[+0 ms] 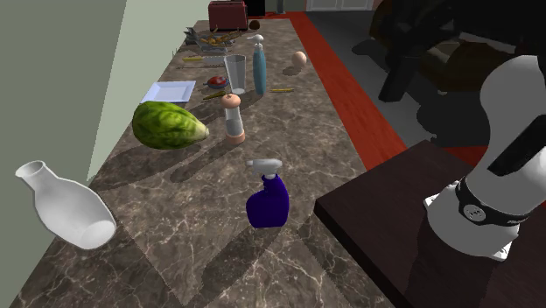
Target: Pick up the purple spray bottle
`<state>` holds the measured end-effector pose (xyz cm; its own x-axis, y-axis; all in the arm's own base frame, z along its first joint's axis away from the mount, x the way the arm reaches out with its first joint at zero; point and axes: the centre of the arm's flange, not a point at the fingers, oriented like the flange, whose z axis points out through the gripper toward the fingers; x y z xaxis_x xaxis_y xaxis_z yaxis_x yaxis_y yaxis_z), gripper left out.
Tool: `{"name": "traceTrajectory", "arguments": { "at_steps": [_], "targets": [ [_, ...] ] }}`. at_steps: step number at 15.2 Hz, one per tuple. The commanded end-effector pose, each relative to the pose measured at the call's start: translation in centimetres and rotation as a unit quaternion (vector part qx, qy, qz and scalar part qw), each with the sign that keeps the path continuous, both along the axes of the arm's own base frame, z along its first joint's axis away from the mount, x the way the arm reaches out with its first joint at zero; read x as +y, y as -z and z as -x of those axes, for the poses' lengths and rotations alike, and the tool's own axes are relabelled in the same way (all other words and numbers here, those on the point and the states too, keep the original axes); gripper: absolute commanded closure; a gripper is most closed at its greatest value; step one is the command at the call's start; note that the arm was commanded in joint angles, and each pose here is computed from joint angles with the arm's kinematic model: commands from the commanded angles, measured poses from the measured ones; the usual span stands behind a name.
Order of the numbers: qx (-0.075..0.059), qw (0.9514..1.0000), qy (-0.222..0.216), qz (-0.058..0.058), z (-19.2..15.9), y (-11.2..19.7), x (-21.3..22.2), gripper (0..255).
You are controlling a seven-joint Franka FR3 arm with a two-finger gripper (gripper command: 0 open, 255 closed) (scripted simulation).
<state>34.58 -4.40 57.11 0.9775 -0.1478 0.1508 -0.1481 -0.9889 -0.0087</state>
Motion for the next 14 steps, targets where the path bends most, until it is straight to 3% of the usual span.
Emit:
{"name": "traceTrajectory", "arguments": {
  "at_steps": [1,14],
  "targets": [
    [0.004,0.9999,0.009,-0.001,-0.5,2.1,-1.9,0],
    [0.035,0.9971,0.068,-0.005,-2.1,13.5,-14.6,0]
  ]
}}
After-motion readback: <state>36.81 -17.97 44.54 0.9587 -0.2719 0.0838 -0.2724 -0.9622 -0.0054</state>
